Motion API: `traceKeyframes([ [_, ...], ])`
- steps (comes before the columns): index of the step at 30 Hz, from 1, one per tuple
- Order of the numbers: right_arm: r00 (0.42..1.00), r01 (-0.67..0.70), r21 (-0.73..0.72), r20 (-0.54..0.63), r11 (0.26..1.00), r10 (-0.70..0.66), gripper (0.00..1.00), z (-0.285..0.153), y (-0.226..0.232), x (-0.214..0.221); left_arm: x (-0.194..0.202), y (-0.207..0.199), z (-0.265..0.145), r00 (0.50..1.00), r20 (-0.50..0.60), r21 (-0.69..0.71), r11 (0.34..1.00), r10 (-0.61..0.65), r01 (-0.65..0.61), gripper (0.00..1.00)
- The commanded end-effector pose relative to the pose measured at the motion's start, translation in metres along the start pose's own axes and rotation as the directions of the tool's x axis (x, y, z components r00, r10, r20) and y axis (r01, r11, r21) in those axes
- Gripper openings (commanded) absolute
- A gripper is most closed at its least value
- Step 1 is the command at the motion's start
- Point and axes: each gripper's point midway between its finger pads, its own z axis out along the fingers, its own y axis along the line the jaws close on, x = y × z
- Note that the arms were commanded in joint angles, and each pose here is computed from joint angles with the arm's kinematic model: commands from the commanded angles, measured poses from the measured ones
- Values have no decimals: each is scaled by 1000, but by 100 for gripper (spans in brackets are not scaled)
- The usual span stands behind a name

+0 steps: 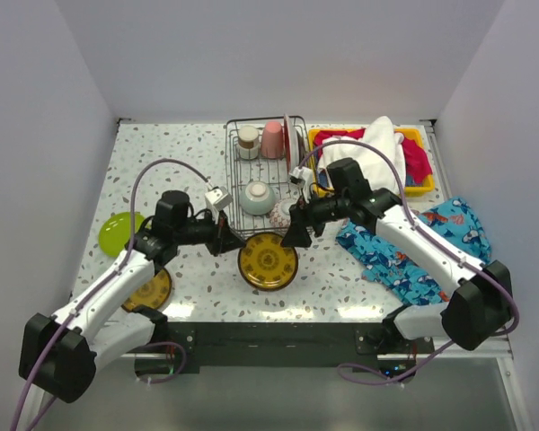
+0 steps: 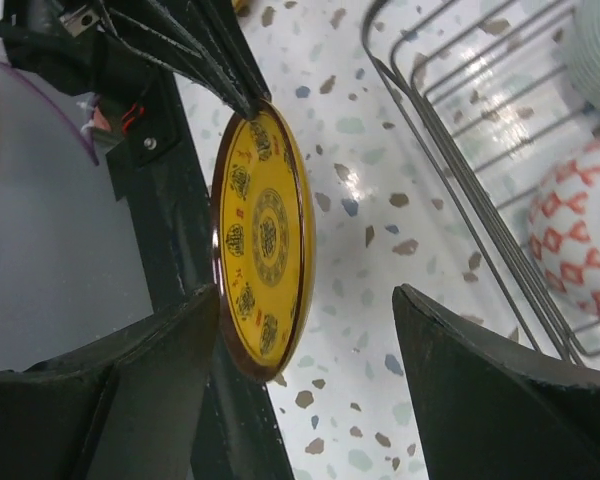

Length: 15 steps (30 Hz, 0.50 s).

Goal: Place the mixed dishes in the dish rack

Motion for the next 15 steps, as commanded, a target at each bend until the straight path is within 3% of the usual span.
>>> traceKeyframes([
  [1,990,133,-51,47,990,-131,74,4,10,-30,-27,-20,-12,987,35,75,984,160,-162,0],
  [4,990,139,-79,43,987,-136,73,10,11,-39,-46,-21,-15,976,90,49,978,197,-201,0],
  [7,992,119,-73,35,990,-117,66,17,7,-47,-62,-19,-18,968,136,38,975,211,-218,0],
  [11,994,99,-74,42,992,-96,33,20,6,-65,-74,-10,-23,961,170,-2,975,219,-222,0],
  [15,995,93,-86,31,992,-91,30,23,4,-78,-88,-3,-29,944,246,-38,976,219,-216,0],
])
